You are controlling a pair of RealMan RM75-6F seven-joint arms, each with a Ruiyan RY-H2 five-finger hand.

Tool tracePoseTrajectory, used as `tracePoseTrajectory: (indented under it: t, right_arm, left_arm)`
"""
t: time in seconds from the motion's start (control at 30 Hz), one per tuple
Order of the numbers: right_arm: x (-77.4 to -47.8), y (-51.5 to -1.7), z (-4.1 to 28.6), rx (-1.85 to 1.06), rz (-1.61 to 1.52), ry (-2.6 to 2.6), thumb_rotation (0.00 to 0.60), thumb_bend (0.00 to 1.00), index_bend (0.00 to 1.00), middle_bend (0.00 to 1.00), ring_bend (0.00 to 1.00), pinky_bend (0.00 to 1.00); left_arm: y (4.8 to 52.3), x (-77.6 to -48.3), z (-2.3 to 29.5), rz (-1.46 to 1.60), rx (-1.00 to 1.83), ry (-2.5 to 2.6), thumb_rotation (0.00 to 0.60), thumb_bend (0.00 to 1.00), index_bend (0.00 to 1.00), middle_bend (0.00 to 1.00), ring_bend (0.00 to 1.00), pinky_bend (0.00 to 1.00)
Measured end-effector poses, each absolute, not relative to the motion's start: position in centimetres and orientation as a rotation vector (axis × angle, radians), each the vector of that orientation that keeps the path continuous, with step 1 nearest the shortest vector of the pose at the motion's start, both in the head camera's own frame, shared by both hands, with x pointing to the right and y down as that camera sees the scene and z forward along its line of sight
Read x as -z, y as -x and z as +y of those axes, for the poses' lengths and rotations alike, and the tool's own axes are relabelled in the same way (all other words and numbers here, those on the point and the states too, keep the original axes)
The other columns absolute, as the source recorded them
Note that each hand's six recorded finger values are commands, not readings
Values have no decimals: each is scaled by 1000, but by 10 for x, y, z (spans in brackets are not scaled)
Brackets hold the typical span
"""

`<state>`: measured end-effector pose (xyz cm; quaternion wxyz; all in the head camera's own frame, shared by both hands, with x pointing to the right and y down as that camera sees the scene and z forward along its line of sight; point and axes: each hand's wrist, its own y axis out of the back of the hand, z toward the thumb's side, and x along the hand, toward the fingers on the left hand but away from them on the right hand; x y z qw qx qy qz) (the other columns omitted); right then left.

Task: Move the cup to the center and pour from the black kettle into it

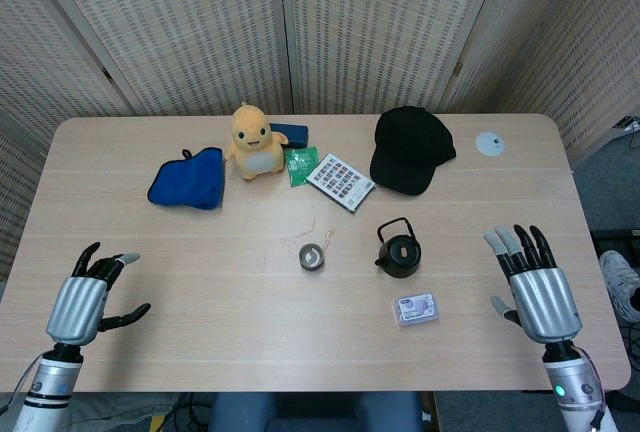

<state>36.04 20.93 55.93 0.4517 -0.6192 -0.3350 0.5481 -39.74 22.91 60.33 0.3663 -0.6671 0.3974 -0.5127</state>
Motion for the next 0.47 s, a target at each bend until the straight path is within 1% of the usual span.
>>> tracePoseTrajectory:
  t: [0.23, 0.47]
  right_arm:
    - [-554, -371, 226, -1393, -863, 1530, 600, 0, 107, 119, 0, 13]
    - [-557, -370, 228, -1395, -867, 1548, 600, 0, 107, 123, 0, 13]
  left_arm:
    - [397, -603, 231, 1023, 1315, 1715, 0, 23, 233, 290, 306, 49]
    - [397, -602, 230, 1025, 1312, 1712, 0, 24, 233, 289, 306, 47]
